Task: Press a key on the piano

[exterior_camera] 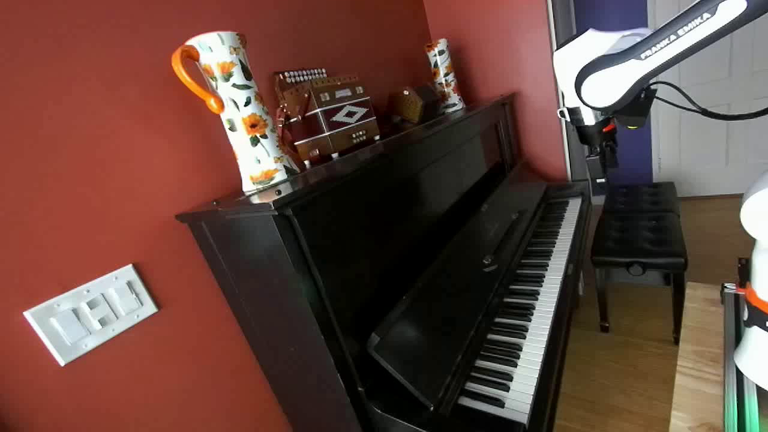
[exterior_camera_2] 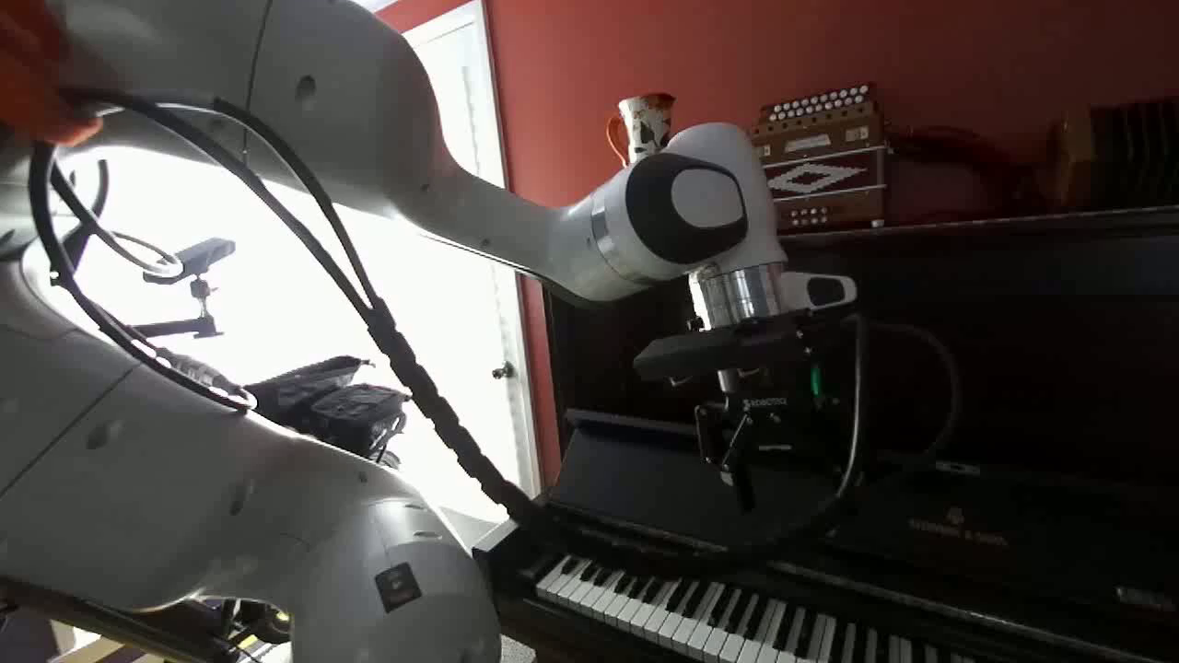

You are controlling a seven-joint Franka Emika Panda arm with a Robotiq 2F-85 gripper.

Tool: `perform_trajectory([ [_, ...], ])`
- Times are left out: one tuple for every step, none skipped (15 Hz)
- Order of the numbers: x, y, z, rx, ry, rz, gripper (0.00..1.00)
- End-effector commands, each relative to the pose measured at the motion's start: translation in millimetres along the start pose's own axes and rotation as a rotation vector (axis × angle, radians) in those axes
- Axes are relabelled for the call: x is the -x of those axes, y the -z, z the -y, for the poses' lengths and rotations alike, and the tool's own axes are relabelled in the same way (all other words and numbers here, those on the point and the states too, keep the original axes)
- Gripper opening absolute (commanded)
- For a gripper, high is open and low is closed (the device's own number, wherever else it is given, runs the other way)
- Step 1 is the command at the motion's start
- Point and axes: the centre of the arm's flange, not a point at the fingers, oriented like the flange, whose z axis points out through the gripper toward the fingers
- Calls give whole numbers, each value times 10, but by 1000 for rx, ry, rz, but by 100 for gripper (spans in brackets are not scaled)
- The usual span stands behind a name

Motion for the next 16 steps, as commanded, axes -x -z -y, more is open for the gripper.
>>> perform_trajectory([
  [0, 0, 0, 0, 0, 0, 100],
  [0, 0, 0, 0, 0, 0, 100],
  [0, 0, 0, 0, 0, 0, 100],
  [0, 0, 0, 0, 0, 0, 100],
  [-26, -16, 19, -7, 7, -1, 100],
  [-119, -77, 105, -34, 28, 5, 100],
  [-198, -137, 204, -35, 50, 14, 100],
  [-295, -202, 341, -56, 93, 11, 100],
  [-365, -245, 455, -71, 126, 8, 100],
  [-474, -328, 651, -129, 180, 4, 100],
  [-548, -389, 791, -161, 216, -6, 100],
  [-641, -485, 972, -197, 254, -6, 100],
  [-708, -560, 1115, -226, 286, -15, 100],
  [-767, -637, 1275, -254, 313, -22, 100],
  [-811, -698, 1401, -278, 344, -38, 100],
  [-841, -798, 1512, -306, 406, -31, 100],
])
